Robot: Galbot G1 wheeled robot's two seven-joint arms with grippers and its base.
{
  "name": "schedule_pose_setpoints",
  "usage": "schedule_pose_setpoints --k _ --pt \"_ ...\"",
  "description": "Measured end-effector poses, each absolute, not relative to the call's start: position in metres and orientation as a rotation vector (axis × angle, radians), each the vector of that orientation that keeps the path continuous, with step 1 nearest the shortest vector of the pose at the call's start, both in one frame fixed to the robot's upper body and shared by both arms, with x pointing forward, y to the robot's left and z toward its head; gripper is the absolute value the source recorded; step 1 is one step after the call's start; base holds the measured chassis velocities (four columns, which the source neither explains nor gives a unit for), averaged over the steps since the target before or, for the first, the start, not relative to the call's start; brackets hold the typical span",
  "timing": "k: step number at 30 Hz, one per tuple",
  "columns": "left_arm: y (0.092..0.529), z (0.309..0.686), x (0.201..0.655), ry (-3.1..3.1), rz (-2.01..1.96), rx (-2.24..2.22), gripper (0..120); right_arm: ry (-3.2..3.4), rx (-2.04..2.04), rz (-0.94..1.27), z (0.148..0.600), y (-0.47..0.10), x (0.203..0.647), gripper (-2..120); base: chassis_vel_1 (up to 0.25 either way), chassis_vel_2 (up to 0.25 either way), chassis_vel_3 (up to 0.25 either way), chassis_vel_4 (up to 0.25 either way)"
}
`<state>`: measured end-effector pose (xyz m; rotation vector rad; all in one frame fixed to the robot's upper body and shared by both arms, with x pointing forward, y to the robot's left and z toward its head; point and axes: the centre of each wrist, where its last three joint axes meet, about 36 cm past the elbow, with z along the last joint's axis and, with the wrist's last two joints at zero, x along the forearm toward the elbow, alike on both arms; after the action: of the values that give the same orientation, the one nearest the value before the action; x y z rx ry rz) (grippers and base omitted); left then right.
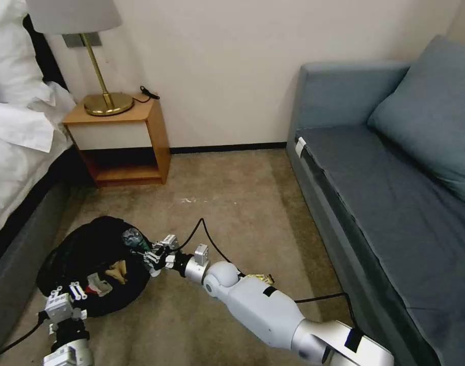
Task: Pick up the trash bin, then pick up the garbage on the floor and place it into the trash bin.
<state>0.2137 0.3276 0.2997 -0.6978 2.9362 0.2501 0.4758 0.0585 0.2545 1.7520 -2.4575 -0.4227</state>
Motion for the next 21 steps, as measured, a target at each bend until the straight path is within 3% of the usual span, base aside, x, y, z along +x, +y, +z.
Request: schedule_pose_setpoints --k 11,21 --pt "0.326 0.296 0.22 2.94 0.251 -0.685 6 -2.436 1.83 -0.588 0.287 0.078 0.473 21 0.0 0.0 0.0 0.0" --pt "0.325 0.296 0.224 2.936 0.216 -0.678 6 -2.435 1.833 -0.435 0.264 0.07 0.467 21 0.0 0.0 0.0 0.0"
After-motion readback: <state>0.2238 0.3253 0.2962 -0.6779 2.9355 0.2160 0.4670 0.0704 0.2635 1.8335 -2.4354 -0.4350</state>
